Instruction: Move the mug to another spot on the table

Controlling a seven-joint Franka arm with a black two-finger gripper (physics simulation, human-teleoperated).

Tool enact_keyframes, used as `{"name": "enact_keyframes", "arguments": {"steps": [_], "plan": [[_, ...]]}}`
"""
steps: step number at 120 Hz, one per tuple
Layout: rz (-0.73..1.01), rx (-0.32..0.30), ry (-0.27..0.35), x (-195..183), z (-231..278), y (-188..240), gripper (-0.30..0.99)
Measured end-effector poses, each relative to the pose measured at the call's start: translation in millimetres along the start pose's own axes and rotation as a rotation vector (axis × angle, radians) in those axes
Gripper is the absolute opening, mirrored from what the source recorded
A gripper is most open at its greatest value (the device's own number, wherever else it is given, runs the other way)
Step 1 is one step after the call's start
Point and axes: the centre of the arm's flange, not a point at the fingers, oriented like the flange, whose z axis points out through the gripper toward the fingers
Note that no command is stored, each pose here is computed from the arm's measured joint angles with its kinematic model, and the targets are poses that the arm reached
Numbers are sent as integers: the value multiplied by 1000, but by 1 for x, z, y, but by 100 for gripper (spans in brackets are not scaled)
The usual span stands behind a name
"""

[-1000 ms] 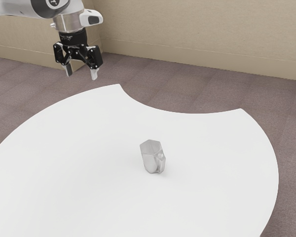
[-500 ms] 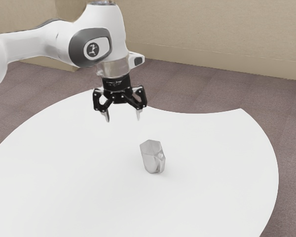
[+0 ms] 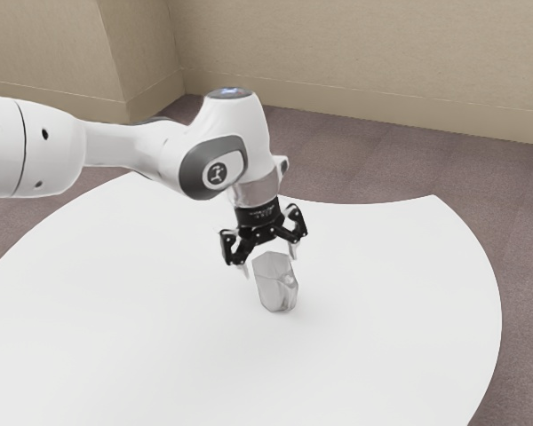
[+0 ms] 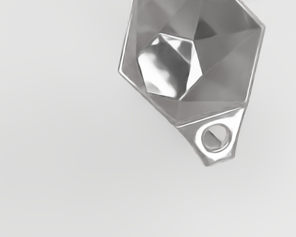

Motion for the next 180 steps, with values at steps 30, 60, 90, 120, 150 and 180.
{"name": "enact_keyframes", "arguments": {"steps": [30,60,90,120,150,180], "plan": [[-117,24,45,5,36,20,69],[-244,43,61,14,59,39,69],[-332,78,89,20,79,43,69],[-373,95,114,16,102,53,69],[-399,110,148,19,120,57,69],[-431,121,151,19,132,57,65]]}}
